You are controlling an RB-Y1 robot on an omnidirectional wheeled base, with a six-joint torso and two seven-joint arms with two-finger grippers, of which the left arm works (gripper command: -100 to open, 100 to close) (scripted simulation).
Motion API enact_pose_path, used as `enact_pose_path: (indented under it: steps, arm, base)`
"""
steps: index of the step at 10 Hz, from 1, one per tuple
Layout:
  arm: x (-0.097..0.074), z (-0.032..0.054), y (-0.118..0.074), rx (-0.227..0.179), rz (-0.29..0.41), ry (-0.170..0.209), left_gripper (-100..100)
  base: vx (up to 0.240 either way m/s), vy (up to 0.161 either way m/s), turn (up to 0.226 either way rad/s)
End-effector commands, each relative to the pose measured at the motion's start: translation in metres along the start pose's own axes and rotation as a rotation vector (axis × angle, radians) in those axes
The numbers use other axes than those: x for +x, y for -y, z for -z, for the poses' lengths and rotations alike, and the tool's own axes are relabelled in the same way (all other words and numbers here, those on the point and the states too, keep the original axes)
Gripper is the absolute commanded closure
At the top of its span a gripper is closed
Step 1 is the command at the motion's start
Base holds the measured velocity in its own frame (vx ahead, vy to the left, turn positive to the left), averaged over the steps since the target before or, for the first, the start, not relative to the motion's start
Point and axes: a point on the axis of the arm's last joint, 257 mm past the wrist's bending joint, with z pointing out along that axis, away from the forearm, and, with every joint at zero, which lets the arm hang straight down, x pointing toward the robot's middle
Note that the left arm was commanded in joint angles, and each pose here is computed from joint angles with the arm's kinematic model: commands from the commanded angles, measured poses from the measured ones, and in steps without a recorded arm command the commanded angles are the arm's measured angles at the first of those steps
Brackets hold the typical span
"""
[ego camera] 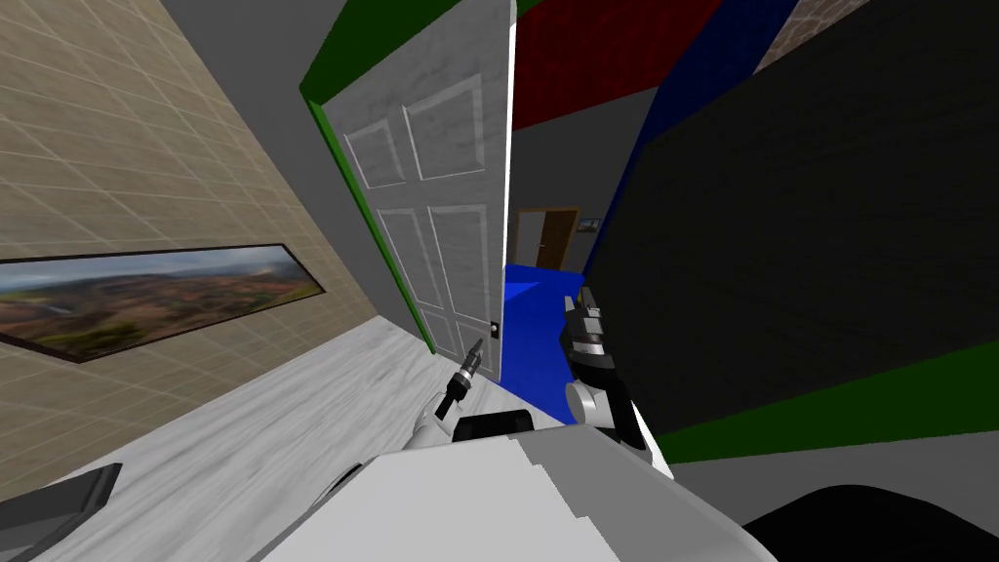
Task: Push the door open
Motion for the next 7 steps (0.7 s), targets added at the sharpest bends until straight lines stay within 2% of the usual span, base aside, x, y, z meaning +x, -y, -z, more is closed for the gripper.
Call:
enact_pose_path:
  steps: [1,5,6,7]
  arm:
    - [-0.0018,-0.0001,-0.0006,-0.002,-0.002,0.006,-100]
    - [0.0026,-0.0043,0.0007,0.001,0.011,0.017,-100]
    - [0.0061,-0.0062,0.0017,0.003,0.018,0.018,-100]
    - [0.0035,-0.0044,0.0019,0.003,0.014,0.017,-100]
  base:
    - [0.195,-0.086,-0.041]
    - [0.215,-0.101,-0.030]
    - [0.181,-0.098,-0.021]
    - [0.062,-0.037,0.018]
